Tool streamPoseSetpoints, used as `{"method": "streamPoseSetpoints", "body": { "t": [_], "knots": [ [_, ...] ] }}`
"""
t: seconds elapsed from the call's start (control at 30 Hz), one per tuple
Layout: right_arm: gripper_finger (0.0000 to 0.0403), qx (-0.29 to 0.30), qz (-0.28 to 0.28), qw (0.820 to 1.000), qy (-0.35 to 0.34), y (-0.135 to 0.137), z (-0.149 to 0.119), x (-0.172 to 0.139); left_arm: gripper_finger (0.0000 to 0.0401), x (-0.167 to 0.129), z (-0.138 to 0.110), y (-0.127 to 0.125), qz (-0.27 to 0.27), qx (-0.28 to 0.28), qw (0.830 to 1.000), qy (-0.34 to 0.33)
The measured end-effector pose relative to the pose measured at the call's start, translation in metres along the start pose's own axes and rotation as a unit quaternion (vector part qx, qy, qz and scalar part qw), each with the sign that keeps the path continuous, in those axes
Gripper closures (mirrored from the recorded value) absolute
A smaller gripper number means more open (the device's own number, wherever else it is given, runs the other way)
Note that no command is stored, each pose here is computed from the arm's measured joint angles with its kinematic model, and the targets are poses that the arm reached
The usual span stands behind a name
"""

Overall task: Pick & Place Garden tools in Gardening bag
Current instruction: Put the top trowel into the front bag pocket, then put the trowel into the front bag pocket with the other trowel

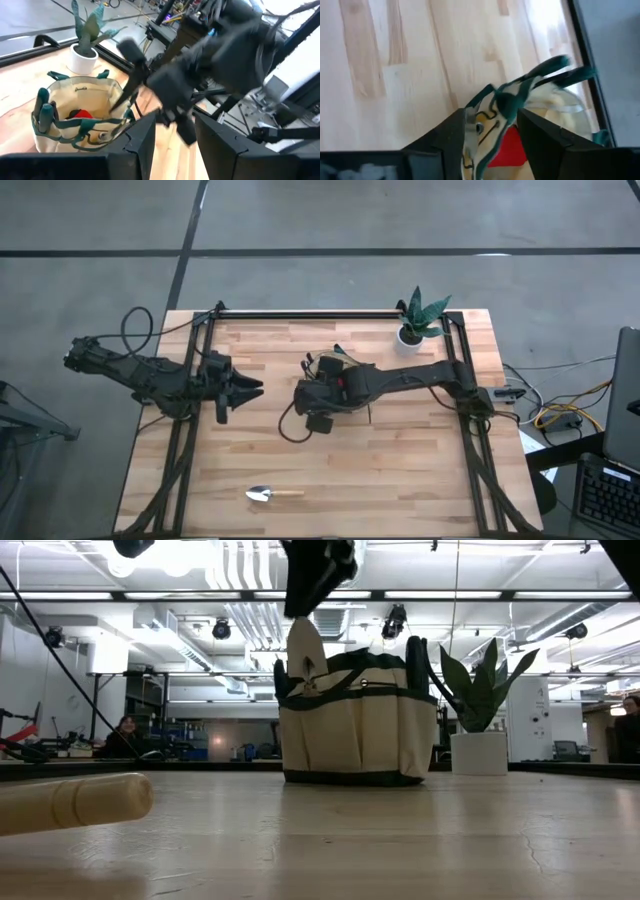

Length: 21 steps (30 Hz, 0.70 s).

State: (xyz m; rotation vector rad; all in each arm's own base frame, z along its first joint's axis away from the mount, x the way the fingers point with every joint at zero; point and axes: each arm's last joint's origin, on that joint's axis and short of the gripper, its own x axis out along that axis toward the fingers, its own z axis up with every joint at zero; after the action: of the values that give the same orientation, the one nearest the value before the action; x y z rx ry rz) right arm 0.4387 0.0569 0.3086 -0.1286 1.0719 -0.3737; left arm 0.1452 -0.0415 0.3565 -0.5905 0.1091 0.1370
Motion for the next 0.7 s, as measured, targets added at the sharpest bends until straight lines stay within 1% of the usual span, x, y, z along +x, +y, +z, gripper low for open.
{"method": "streamPoseSetpoints", "body": {
  "t": [0.13,0.33,0.4,0.53,0.6,0.7],
  "knots": [
    [0.0214,0.017,0.006,1.000,-0.012,-0.007,0.003,-0.016,0.0259,0.001,-0.003,0.000,-0.013,0.006,1.000,0.024],
    [0.0207,0.097,0.028,0.994,-0.049,-0.013,0.007,-0.048,0.0259,0.013,-0.016,-0.004,-0.053,0.027,0.993,0.101],
    [0.0207,0.127,0.036,0.989,-0.061,-0.013,0.008,-0.057,0.0259,0.021,-0.023,-0.006,-0.075,0.033,0.987,0.140],
    [0.0208,0.164,0.050,0.982,-0.073,-0.009,0.006,-0.070,0.0259,0.040,-0.047,-0.015,-0.116,0.054,0.964,0.234],
    [0.0209,0.172,0.059,0.980,-0.082,-0.006,0.005,-0.078,0.0259,0.049,-0.060,-0.019,-0.123,0.061,0.954,0.268],
    [0.0209,0.171,0.070,0.979,-0.088,0.002,0.001,-0.088,0.0259,0.061,-0.080,-0.024,-0.115,0.068,0.943,0.304]
  ]
}}
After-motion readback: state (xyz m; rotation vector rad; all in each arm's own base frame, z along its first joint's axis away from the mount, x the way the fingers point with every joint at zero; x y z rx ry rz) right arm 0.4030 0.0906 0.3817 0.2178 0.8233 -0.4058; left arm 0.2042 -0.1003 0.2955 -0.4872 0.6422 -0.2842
